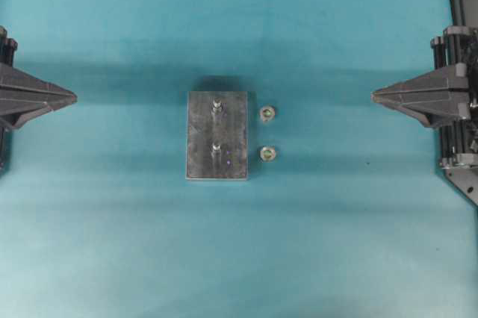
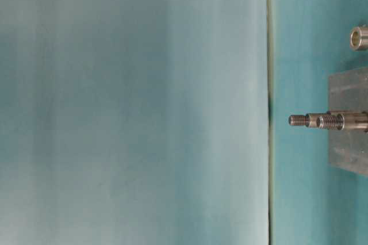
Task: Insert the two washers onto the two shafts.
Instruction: 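Move the right gripper left toward the upper steel washer beside the plate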
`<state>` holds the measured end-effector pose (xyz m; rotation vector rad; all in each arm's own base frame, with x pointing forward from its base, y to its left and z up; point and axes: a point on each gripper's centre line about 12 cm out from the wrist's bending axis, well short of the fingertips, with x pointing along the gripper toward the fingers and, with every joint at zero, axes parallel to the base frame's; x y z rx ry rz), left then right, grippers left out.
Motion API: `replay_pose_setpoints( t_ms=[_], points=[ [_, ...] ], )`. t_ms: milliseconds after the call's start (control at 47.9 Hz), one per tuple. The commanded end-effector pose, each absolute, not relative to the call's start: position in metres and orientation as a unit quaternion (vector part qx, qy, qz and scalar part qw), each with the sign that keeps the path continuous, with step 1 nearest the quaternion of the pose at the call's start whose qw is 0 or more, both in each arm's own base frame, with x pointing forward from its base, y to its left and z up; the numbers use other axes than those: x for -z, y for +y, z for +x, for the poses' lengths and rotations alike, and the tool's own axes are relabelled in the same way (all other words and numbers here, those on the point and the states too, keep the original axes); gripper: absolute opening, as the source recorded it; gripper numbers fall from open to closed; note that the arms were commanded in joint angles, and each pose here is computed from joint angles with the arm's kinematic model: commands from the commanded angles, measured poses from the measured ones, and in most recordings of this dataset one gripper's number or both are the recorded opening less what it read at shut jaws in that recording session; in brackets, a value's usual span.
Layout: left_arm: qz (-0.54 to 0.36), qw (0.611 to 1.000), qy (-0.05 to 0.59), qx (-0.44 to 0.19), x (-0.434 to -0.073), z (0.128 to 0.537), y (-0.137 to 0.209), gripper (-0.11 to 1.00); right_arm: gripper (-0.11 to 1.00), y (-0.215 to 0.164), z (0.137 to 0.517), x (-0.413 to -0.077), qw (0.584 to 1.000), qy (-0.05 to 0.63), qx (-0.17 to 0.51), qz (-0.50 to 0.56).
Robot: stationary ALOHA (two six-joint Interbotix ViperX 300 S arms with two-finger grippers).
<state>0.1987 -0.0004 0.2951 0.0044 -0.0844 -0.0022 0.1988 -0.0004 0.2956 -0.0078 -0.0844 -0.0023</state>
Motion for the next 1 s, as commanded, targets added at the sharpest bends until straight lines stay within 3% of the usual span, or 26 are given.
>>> replay_pose_setpoints(
  t_ms=[0, 250, 417, 981],
  points=[
    [-0.008, 0.999, -0.045, 0.013, -0.302, 0.201, -0.005, 0.0, 0.01, -0.001, 0.201, -0.301, 0.999, -0.048, 0.004, 0.011],
    [-0.011, 0.999, 0.043, 0.01, -0.295, 0.205, -0.004, 0.0, 0.01, -0.006, 0.209, -0.283, 0.986, 0.143, 0.024, 0.085],
    [-0.01, 0.996, 0.093, 0.007, -0.288, 0.205, -0.003, 0.0, 0.01, -0.016, 0.221, -0.285, 0.972, 0.21, 0.045, 0.091],
    [-0.01, 0.984, 0.18, 0.006, -0.255, 0.223, -0.004, 0.0, 0.01, -0.042, 0.302, -0.219, 0.885, 0.448, 0.077, 0.105]
  ],
)
